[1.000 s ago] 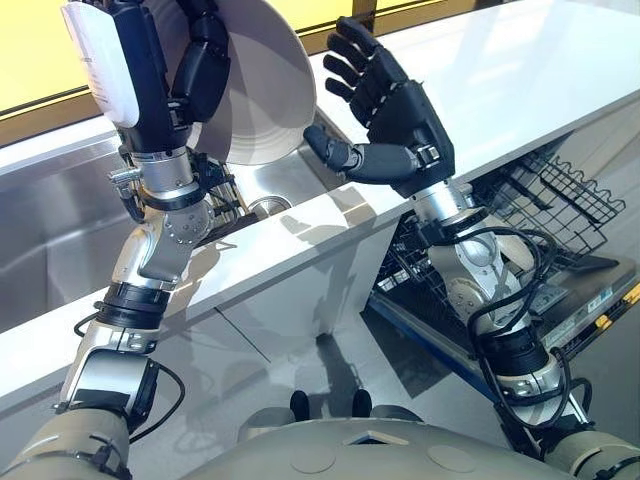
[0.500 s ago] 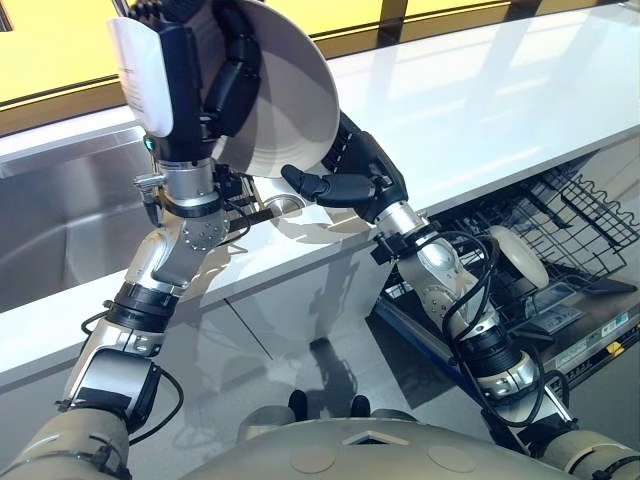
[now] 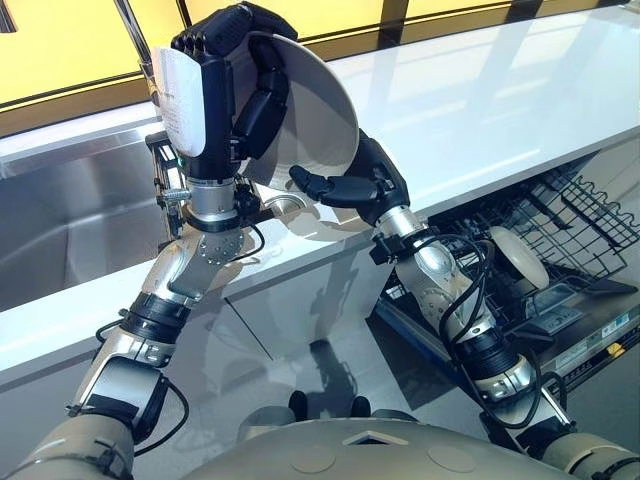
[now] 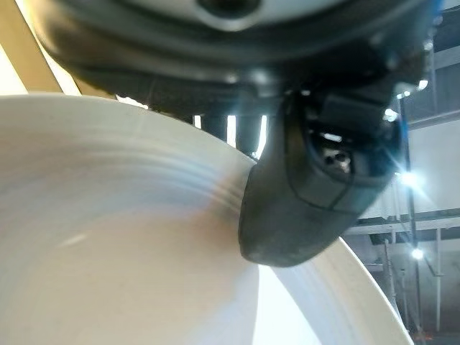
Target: Pick up plates and place into dishwasher.
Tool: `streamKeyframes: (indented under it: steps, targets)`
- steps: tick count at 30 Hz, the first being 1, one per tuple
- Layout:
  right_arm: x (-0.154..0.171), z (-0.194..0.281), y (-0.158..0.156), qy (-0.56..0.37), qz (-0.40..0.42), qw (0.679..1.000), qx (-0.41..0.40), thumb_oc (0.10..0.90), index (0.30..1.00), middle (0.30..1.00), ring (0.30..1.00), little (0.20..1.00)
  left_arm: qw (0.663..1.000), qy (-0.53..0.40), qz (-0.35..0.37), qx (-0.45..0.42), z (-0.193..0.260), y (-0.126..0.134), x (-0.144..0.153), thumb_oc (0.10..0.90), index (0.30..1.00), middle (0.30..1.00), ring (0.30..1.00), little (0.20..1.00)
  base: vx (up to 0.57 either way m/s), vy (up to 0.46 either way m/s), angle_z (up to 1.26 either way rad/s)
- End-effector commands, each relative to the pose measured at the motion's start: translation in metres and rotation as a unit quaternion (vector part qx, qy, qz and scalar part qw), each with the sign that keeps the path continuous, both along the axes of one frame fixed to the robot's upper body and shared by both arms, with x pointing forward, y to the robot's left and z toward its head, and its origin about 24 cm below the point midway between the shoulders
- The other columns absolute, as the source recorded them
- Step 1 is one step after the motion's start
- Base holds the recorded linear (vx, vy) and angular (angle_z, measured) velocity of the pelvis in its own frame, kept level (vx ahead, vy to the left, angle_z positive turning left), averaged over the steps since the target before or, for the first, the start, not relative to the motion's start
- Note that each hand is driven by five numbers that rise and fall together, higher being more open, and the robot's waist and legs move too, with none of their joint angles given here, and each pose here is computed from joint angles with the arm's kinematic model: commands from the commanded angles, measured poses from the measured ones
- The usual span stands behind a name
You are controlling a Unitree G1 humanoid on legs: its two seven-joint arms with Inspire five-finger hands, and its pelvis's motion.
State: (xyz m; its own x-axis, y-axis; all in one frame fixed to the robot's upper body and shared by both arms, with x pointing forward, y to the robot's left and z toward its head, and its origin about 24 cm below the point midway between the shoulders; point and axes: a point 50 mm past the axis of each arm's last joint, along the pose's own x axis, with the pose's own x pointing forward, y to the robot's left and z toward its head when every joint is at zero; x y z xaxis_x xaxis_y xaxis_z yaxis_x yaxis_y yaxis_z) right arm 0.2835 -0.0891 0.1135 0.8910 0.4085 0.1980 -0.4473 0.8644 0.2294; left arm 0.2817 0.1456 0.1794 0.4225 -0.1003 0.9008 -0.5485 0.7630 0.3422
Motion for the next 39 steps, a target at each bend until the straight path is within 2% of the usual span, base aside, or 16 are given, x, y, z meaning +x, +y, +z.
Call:
streamKeyframes:
  steps: [1, 6, 12, 21, 22, 24, 27, 28, 29, 34, 39]
  targets:
    - [0.003, 0.055, -0.005, -0.14, -0.052, 0.985, 0.088, 0.1, 0.3, 0.3, 0.3, 0.2, 0.999, -0.005, -0.038, -0.011, -0.003, -0.003, 0.0, 0.1, 0.3, 0.3, 0.3, 0.2, 0.0, 0.0, 0.0]
    - [0.005, 0.053, -0.02, -0.151, -0.093, 0.982, 0.072, 0.1, 0.3, 0.3, 0.3, 0.2, 0.997, 0.006, -0.052, -0.051, -0.006, 0.007, -0.006, 0.1, 0.3, 0.3, 0.3, 0.2, 0.03, -0.01, 0.0]
    - [0.002, 0.058, -0.037, -0.17, -0.147, 0.97, 0.093, 0.1, 0.3, 0.3, 0.3, 0.2, 0.977, 0.08, -0.138, -0.139, -0.007, 0.009, -0.013, 0.1, 0.3, 0.3, 0.3, 0.2, 0.03, -0.013, 0.06]
    - [-0.003, 0.065, -0.063, -0.213, -0.219, 0.949, 0.08, 0.1, 0.3, 0.3, 0.3, 0.2, 0.956, 0.19, -0.167, -0.146, -0.03, 0.019, -0.015, 0.103, 0.302, 0.302, 0.302, 0.203, 0.01, 0.009, 0.09]
    - [-0.003, 0.065, -0.066, -0.215, -0.226, 0.947, 0.079, 0.1, 0.3, 0.3, 0.3, 0.2, 0.954, 0.203, -0.167, -0.141, -0.034, 0.021, -0.015, 0.251, 0.429, 0.429, 0.429, 0.351, 0.0, 0.014, 0.09]
    - [-0.004, 0.064, -0.073, -0.218, -0.237, 0.944, 0.077, 0.1, 0.3, 0.3, 0.3, 0.2, 0.949, 0.227, -0.167, -0.141, -0.041, 0.025, -0.016, 0.251, 0.429, 0.429, 0.429, 0.351, 0.0, 0.008, 0.03]
    - [-0.004, 0.064, -0.082, -0.219, -0.252, 0.94, 0.077, 0.1, 0.3, 0.3, 0.3, 0.2, 0.936, 0.267, -0.171, -0.152, -0.051, 0.032, -0.015, 0.322, 0.491, 0.491, 0.491, 0.422, 0.0, 0.0, 0.0]
    - [-0.003, 0.064, -0.085, -0.22, -0.256, 0.938, 0.076, 0.1, 0.3, 0.3, 0.3, 0.2, 0.93, 0.284, -0.173, -0.156, -0.056, 0.034, -0.014, 0.451, 0.601, 0.601, 0.601, 0.551, 0.0, 0.0, 0.0]
    - [-0.003, 0.064, -0.087, -0.221, -0.26, 0.937, 0.074, 0.1, 0.3, 0.3, 0.3, 0.2, 0.924, 0.297, -0.174, -0.165, -0.059, 0.037, -0.014, 0.8, 0.9, 0.9, 0.9, 0.9, 0.0, 0.0, 0.0]
    - [0.0, 0.067, -0.097, -0.231, -0.279, 0.931, 0.041, 0.1, 0.3, 0.3, 0.3, 0.2, 0.894, 0.342, -0.18, -0.225, -0.075, 0.052, -0.012, 0.8, 0.9, 0.9, 0.9, 0.9, 0.0, 0.0, 0.0]
    - [0.002, 0.071, -0.111, -0.24, -0.308, 0.921, -0.003, 0.1, 0.3, 0.3, 0.3, 0.2, 0.899, 0.318, -0.159, -0.257, -0.064, 0.07, -0.011, 0.8, 0.9, 0.9, 0.9, 0.9, 0.0, 0.0, 0.0]
